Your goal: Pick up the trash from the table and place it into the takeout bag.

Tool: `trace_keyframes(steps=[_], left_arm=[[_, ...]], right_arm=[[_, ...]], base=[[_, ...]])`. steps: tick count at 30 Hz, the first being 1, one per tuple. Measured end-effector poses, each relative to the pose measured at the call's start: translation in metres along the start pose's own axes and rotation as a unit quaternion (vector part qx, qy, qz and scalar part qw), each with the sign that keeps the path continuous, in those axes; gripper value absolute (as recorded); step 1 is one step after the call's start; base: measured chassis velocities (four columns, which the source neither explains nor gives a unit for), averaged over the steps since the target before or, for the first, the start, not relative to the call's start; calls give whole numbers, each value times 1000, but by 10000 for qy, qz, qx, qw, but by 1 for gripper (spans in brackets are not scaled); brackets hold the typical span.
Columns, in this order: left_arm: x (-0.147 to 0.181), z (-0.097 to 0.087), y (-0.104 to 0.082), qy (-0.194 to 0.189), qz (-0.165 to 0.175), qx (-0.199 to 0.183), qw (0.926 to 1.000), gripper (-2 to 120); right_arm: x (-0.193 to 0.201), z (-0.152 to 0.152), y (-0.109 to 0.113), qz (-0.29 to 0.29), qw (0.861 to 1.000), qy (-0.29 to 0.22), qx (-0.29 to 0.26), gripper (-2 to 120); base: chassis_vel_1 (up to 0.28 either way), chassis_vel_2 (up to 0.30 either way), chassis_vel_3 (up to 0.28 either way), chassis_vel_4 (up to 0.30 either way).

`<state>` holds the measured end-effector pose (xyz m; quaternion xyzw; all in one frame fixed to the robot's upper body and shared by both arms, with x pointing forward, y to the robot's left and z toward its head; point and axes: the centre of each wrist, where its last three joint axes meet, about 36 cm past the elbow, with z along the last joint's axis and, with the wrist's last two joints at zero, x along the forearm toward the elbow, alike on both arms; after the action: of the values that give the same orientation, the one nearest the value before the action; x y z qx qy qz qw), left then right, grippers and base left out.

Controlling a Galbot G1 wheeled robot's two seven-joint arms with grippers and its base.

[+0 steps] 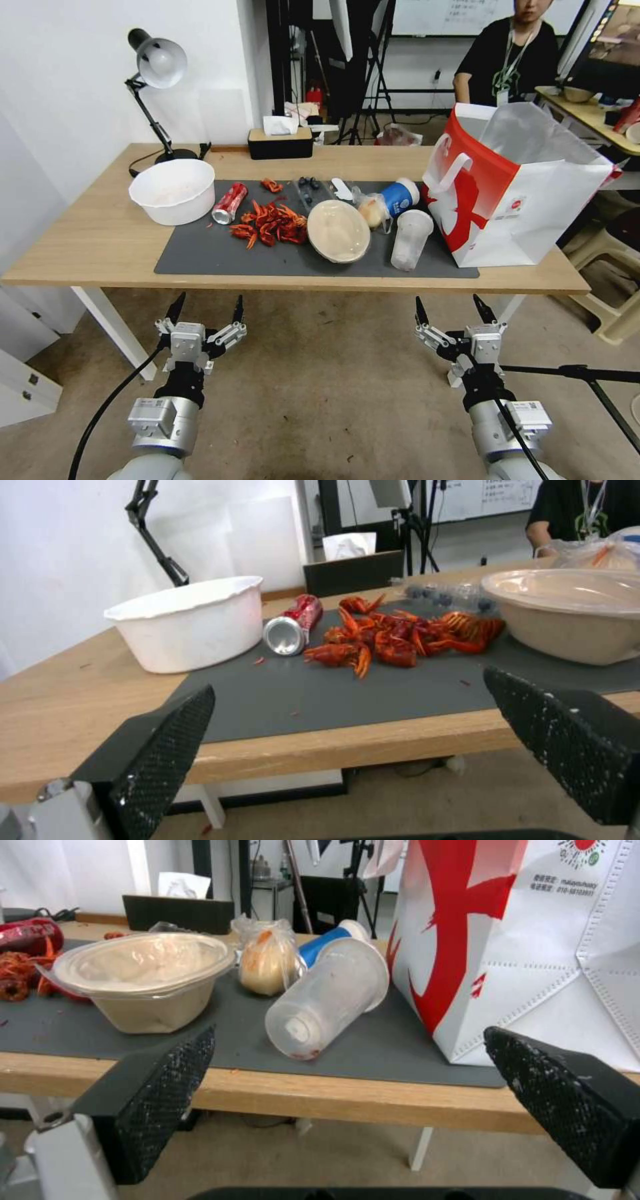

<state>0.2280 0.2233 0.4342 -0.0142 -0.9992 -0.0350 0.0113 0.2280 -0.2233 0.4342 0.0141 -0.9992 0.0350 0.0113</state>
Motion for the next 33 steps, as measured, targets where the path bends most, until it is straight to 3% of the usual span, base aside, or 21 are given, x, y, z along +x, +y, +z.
trace_keyframes(steps=[33], left_arm=[[-2, -1, -2, 2, 4, 61, 10000, 100]], right_arm=[[-1, -1, -2, 23, 10000, 16, -7, 100]], base=[[0, 0, 0, 0]])
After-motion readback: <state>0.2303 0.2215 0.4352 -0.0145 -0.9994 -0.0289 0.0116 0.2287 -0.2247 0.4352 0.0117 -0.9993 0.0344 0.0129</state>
